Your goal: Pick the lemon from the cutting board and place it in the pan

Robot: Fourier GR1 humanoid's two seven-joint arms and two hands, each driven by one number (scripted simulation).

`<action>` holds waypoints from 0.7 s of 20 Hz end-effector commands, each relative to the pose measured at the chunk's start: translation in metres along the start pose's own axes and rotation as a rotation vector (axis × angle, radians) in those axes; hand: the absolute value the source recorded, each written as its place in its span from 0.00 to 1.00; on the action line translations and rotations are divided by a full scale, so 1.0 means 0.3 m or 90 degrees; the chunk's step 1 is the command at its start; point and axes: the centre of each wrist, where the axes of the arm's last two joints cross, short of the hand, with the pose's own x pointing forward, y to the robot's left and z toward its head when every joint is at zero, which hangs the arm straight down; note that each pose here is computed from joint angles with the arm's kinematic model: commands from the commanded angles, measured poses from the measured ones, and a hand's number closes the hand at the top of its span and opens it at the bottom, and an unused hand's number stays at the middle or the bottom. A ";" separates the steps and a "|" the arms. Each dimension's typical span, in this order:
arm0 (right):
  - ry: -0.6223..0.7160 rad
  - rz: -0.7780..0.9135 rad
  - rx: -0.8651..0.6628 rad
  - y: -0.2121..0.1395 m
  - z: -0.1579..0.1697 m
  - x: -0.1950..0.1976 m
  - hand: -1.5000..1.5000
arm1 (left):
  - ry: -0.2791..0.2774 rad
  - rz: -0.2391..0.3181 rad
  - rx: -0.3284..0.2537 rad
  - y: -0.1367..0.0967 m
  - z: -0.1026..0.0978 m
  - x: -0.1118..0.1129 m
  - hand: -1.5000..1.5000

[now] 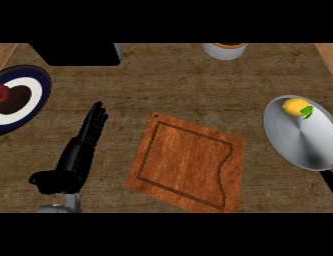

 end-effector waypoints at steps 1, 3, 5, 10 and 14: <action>-0.001 0.008 0.018 -0.024 0.093 0.032 0.00 | 0.001 0.001 -0.002 -0.029 -0.030 -0.034 0.50; 0.007 0.014 0.018 -0.013 0.132 0.004 0.00 | -0.002 0.000 -0.007 -0.014 -0.016 0.011 0.50; 0.002 0.021 0.010 0.014 0.107 0.001 0.00 | -0.014 -0.003 0.011 0.028 0.000 -0.042 0.50; 0.011 0.045 -0.005 0.027 0.129 0.050 0.00 | -0.004 -0.011 -0.005 0.033 -0.005 0.007 0.50; 0.023 0.055 0.006 -0.021 0.088 0.012 0.00 | 0.003 -0.004 -0.008 -0.002 -0.012 -0.011 0.50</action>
